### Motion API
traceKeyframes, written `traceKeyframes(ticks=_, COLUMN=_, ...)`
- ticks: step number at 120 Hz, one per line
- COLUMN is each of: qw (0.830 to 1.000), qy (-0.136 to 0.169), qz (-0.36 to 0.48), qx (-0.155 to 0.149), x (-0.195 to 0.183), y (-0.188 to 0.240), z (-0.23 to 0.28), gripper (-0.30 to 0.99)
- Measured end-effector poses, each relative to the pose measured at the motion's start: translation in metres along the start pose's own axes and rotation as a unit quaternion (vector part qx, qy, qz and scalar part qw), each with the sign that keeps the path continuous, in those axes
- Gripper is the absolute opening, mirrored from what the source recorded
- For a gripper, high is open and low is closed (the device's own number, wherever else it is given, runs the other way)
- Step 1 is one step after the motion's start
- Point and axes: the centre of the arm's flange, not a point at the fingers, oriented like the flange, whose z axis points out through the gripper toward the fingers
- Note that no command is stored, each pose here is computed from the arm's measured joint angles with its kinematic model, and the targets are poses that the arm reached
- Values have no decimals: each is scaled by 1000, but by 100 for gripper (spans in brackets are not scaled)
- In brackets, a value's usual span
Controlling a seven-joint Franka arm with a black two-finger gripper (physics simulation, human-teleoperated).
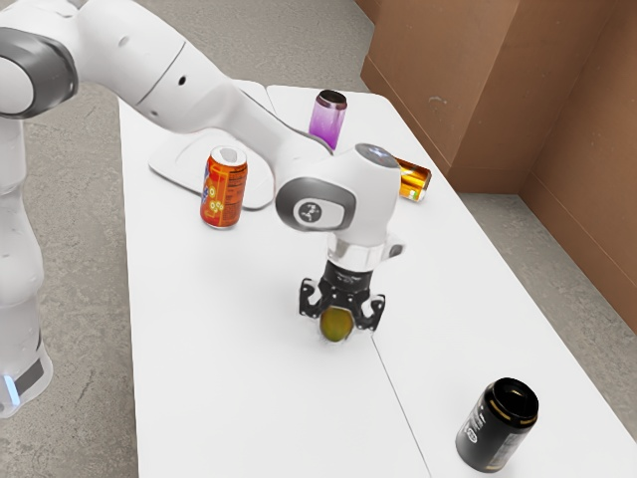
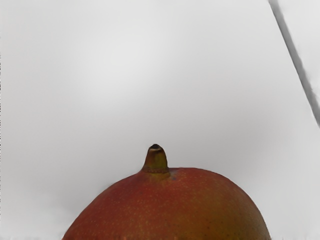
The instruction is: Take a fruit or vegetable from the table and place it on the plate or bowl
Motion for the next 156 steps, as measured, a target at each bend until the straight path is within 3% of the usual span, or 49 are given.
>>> traceKeyframes(ticks=12, qw=999, qy=12, qz=-2, qx=-30, x=-1, y=12, z=-46, gripper=26)
traceKeyframes(ticks=29, qw=995, qy=44, qz=-10, qx=-85, x=-7, y=15, z=-168, gripper=26)
traceKeyframes(ticks=59, qw=978, qy=64, qz=-189, qx=-51, x=102, y=-116, z=-280, gripper=24)
traceKeyframes(ticks=75, qw=956, qy=54, qz=-290, qx=-15, x=177, y=-194, z=-294, gripper=25)
traceKeyframes(ticks=89, qw=921, qy=37, qz=-387, qx=33, x=273, y=-270, z=-271, gripper=24)
traceKeyframes(ticks=102, qw=899, qy=36, qz=-430, qx=71, x=343, y=-298, z=-237, gripper=24)
traceKeyframes(ticks=118, qw=898, qy=49, qz=-430, qx=75, x=362, y=-306, z=-228, gripper=24)
traceKeyframes(ticks=133, qw=896, qy=52, qz=-437, qx=49, x=372, y=-332, z=-237, gripper=51)
traceKeyframes(ticks=156, qw=897, qy=36, qz=-439, qx=33, x=377, y=-344, z=-249, gripper=65)
